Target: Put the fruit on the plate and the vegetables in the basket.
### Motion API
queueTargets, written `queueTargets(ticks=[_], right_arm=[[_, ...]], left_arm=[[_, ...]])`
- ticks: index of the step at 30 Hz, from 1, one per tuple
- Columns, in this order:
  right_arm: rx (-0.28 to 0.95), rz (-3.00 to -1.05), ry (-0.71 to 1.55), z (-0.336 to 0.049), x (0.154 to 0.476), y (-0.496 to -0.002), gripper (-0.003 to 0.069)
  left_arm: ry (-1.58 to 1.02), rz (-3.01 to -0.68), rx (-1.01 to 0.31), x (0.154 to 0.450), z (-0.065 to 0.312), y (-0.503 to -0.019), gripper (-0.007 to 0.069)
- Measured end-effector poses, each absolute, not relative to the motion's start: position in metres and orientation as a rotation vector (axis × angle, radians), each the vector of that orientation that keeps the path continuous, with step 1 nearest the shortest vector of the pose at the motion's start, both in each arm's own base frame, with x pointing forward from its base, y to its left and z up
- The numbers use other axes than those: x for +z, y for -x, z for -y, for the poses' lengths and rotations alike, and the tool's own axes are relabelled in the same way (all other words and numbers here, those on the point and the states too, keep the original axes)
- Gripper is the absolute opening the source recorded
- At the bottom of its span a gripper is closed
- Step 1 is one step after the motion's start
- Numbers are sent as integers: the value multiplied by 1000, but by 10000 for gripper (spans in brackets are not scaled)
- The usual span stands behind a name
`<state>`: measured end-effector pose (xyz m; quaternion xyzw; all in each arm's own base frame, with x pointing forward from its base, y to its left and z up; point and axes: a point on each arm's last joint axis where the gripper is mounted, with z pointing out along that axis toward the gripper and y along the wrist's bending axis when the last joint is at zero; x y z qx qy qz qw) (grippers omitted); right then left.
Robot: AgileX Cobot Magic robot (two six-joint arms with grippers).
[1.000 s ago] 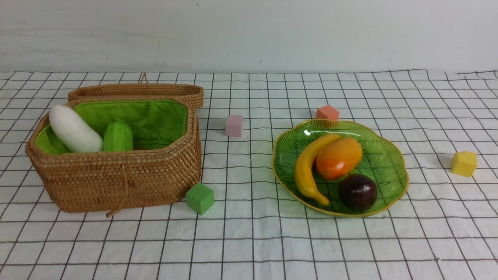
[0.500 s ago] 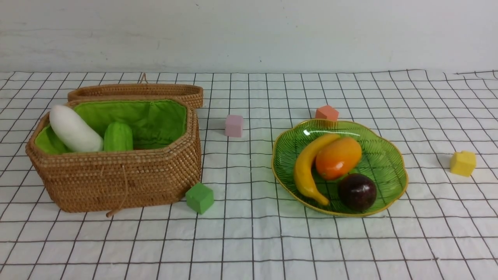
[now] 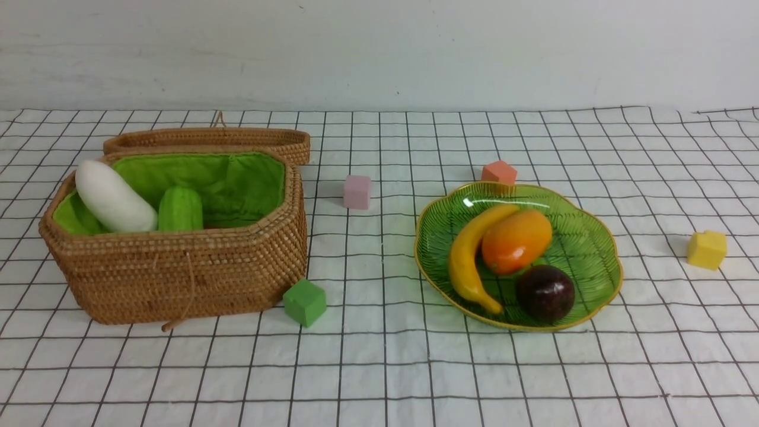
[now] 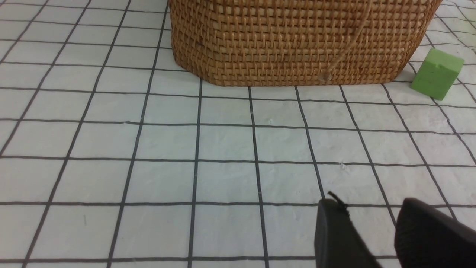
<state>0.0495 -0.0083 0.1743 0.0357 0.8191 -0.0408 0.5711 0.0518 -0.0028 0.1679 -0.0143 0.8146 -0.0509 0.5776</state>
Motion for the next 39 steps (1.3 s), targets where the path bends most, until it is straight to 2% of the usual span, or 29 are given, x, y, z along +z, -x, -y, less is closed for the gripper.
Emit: queueTargets(ticks=[39], right_arm=[[-96, -1922, -85, 8, 174, -49, 47]], left_arm=[[39, -1892, -116, 169, 3, -52, 238]])
